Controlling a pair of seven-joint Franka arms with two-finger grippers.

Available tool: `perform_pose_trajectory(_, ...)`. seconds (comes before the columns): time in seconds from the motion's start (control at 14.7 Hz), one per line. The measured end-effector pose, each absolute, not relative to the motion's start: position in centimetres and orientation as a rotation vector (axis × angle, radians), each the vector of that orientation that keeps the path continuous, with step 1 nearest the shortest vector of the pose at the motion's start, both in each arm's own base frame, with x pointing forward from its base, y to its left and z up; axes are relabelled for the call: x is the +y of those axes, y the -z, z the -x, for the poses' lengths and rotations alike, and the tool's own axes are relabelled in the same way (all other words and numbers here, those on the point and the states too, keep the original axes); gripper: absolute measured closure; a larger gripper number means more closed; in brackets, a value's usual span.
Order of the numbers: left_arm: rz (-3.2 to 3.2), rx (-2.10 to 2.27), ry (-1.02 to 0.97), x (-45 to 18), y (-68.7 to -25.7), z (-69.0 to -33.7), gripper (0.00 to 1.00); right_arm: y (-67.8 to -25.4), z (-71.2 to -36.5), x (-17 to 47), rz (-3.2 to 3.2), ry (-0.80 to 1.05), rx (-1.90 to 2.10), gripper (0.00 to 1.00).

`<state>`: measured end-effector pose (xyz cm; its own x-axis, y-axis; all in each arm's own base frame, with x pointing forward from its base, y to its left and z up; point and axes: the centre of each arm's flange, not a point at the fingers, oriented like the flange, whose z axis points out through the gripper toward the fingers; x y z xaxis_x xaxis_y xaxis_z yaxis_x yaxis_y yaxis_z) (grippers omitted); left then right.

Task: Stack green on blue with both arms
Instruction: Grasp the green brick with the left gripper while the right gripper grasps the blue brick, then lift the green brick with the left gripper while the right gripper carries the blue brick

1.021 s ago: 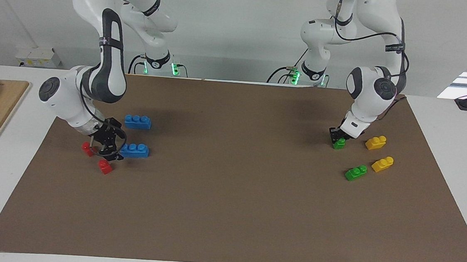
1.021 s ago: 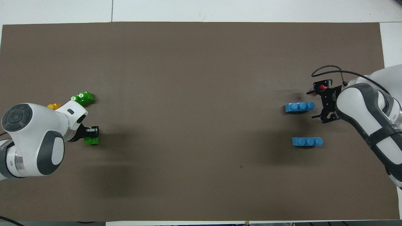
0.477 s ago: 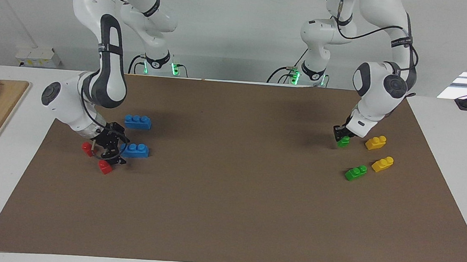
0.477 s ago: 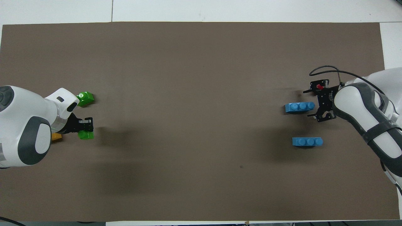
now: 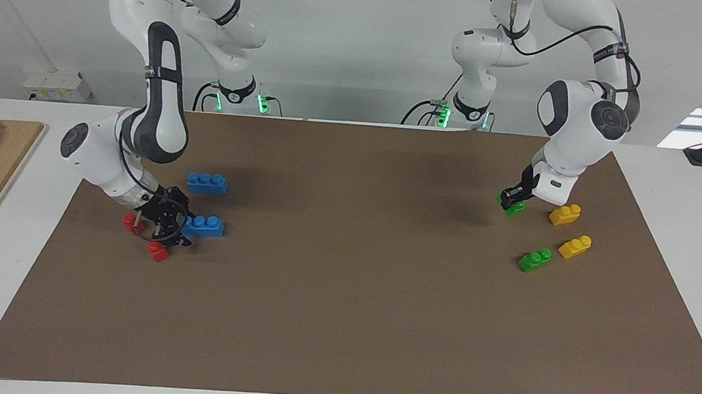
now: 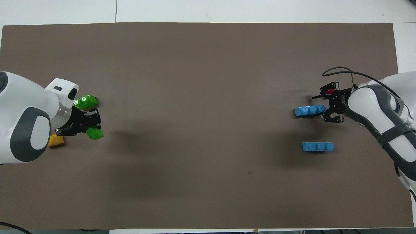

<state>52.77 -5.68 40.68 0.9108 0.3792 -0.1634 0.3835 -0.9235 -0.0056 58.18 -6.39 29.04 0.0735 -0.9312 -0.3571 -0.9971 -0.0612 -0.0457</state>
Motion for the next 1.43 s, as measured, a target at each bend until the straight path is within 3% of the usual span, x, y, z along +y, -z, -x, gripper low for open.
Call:
perform_pose_trajectory(0.2, -3.01, 0.776, 0.265, -8.8, -42.2, -53.2, 0.66, -29.1, -58.3, -6.5, 2.071, -0.324, 1.938, 0.39)
perform_pose_trajectory(0.41, -2.903, 1.061, 0.252, -13.3, -44.4, -53.9, 0.66, -29.1, -58.3, -6.5, 2.069, -0.317, 1.939, 0.66)
perform_pose_trajectory(0.82, -2.758, 1.434, 0.239, -19.2, -45.5, -53.5, 0.66, -29.9, -59.2, -4.8, 2.047, -0.314, 1.917, 0.66)
perform_pose_trajectory(1.16, -2.656, 1.568, 0.265, -20.1, -47.2, -53.6, 0.66, -35.7, -62.1, 10.7, 1.999, -0.362, 1.896, 0.66)
perform_pose_trajectory(1.43, -2.534, 1.701, 0.236, -21.8, -48.2, -53.7, 0.66, -36.4, -59.2, 22.9, 2.014, -0.425, 1.934, 0.66)
